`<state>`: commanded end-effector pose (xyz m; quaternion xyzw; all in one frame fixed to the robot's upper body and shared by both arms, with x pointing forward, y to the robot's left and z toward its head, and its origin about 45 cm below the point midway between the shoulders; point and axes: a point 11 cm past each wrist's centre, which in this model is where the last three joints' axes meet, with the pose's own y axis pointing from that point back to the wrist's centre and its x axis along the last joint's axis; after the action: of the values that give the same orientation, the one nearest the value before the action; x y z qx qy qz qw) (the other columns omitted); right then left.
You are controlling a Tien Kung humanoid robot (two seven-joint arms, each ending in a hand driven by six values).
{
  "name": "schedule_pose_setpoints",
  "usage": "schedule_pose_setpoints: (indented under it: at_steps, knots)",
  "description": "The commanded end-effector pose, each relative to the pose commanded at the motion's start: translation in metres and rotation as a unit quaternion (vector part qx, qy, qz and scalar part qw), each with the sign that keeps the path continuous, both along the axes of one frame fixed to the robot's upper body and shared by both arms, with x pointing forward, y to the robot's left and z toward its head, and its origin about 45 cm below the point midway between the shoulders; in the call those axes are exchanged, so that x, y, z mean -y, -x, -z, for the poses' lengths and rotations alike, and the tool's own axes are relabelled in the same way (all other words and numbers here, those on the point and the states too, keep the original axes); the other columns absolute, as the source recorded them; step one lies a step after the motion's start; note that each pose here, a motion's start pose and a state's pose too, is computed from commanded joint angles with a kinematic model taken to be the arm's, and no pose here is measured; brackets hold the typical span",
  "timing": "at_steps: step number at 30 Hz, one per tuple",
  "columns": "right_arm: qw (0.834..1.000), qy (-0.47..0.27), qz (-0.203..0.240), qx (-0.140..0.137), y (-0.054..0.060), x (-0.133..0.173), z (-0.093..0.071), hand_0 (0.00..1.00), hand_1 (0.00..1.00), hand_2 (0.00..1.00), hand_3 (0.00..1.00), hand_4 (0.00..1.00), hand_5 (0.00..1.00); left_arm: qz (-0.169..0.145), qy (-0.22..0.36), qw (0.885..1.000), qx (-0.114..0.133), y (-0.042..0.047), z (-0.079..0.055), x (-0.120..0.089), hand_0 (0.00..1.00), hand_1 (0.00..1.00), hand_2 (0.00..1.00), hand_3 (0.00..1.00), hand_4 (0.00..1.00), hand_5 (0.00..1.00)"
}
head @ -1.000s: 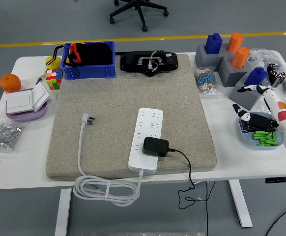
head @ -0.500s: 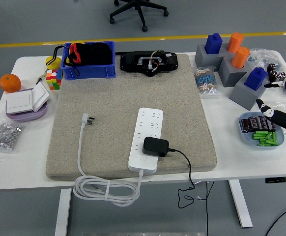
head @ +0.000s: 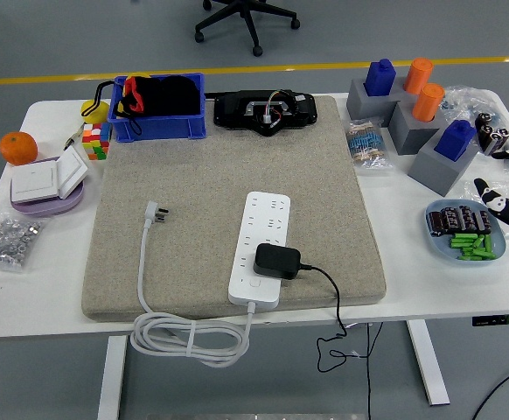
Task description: Press the white button,pick up the black plug,place it near the board,insert it into the board
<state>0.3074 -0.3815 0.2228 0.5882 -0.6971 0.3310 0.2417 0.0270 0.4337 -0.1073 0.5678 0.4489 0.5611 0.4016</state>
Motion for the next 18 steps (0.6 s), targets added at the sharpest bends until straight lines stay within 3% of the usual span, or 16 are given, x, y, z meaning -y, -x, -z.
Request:
schedule_pose_setpoints:
  at_steps: [18]
  knots:
    - [1.000, -0.012, 0.005, -0.015, 0.0034, -0.0012, 0.0091, 0.886, 0.762, 0.695, 0.653, 0.806, 0.412, -0.002, -0.006, 1.000, -0.007, 0.0062, -0.0020, -0.0068, 0.706, 0.697, 0.670, 0.714, 0.718, 0.303]
